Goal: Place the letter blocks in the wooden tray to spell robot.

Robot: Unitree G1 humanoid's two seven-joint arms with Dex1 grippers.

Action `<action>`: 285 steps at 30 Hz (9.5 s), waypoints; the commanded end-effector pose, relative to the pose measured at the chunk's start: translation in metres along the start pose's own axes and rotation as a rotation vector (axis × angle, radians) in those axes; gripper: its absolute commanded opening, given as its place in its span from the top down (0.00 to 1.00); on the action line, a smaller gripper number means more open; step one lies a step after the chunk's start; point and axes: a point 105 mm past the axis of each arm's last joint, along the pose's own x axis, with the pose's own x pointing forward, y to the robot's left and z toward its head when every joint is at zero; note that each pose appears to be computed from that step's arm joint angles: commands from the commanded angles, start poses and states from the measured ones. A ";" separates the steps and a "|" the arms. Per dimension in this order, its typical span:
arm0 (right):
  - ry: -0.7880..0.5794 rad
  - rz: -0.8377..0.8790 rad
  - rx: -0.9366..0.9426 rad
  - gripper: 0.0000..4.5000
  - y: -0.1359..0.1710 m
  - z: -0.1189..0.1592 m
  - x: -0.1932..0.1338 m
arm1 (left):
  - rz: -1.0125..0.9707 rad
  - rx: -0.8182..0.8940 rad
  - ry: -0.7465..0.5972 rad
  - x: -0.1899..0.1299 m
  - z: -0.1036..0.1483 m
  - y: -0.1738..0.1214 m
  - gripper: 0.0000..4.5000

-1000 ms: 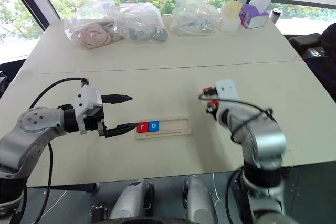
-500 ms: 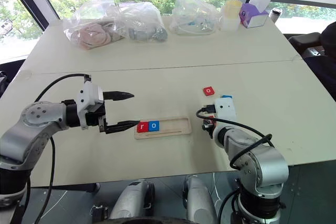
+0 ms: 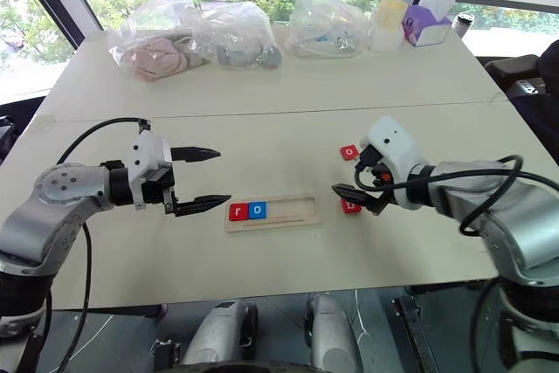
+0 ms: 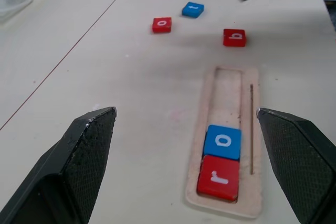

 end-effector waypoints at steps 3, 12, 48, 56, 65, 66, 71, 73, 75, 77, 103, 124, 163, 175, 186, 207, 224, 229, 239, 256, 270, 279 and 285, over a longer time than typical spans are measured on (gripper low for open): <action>0.108 0.183 -0.433 0.01 -0.014 -0.035 0.011 | 0.000 0.066 -0.026 0.004 0.011 0.004 0.00; 0.072 0.313 -0.409 0.01 -0.025 -0.056 0.031 | 0.013 0.082 -0.026 0.003 0.013 0.001 0.00; 0.007 0.318 -0.279 0.74 -0.039 -0.050 0.039 | -0.063 0.066 0.062 -0.035 0.017 -0.005 0.00; -0.093 0.436 -0.332 0.74 0.003 -0.003 0.061 | -0.059 0.081 0.040 -0.027 0.018 -0.005 0.00; -0.104 0.473 -0.351 0.74 0.015 0.000 0.082 | -0.048 0.076 0.037 -0.026 0.019 -0.006 0.00; -0.110 0.478 -0.348 0.74 0.018 0.002 0.085 | -0.047 0.076 0.037 -0.026 0.019 -0.006 0.00; -0.126 0.494 -0.341 0.74 0.026 0.008 0.094 | -0.041 0.076 0.037 -0.025 0.019 -0.006 0.00; -0.138 0.496 -0.338 0.74 0.030 0.010 0.097 | -0.037 0.076 0.035 -0.025 0.019 -0.005 0.00; -0.143 0.494 -0.335 0.74 0.032 0.012 0.101 | -0.036 0.075 0.033 -0.025 0.019 -0.006 0.00; -0.149 0.491 -0.333 0.74 0.033 0.013 0.105 | -0.036 0.074 0.033 -0.024 0.019 -0.006 0.00; -0.133 0.500 -0.317 0.74 0.036 0.005 0.126 | -0.052 0.068 0.022 -0.020 0.022 -0.012 0.00; -0.215 0.420 -0.313 0.01 0.021 0.029 0.108 | -0.054 0.066 0.014 -0.017 0.023 -0.013 0.00; -0.118 0.270 -0.443 0.01 -0.001 -0.003 0.120 | -0.060 0.066 0.006 -0.015 0.025 -0.013 0.00; -0.211 0.045 -0.238 0.01 -0.050 0.020 0.066 | -0.062 0.067 -0.001 -0.012 0.024 -0.012 0.00; -0.159 -0.488 0.238 0.01 -0.102 -0.019 0.067 | -0.075 0.078 -0.012 -0.007 0.024 -0.011 0.00; -0.003 -0.599 0.564 0.53 -0.091 -0.059 0.093 | -0.067 0.083 -0.014 -0.006 0.025 -0.011 0.00; 0.064 -0.543 0.595 0.74 0.002 -0.063 0.033 | -0.092 0.060 -0.036 0.002 0.020 -0.015 0.00; 0.108 -0.585 0.593 0.74 0.014 -0.076 0.029 | -0.102 0.063 -0.037 0.003 0.020 -0.014 0.00; 0.100 -0.581 0.606 0.18 0.012 -0.073 0.034 | -0.102 0.068 -0.033 0.002 0.020 -0.014 0.00; 0.198 0.248 -0.480 0.01 -0.009 -0.053 0.000 | -0.084 0.086 -0.036 0.003 0.022 -0.011 0.00; 0.189 0.296 -0.382 0.01 -0.050 -0.064 0.015 | -0.070 0.081 -0.026 0.000 0.024 -0.012 0.00; 0.211 0.325 -0.378 0.01 -0.047 -0.076 0.024 | -0.067 0.085 -0.024 -0.001 0.025 -0.011 0.00; 0.214 0.316 -0.343 0.01 -0.051 -0.085 0.027 | -0.069 0.086 -0.024 0.000 0.025 -0.011 0.00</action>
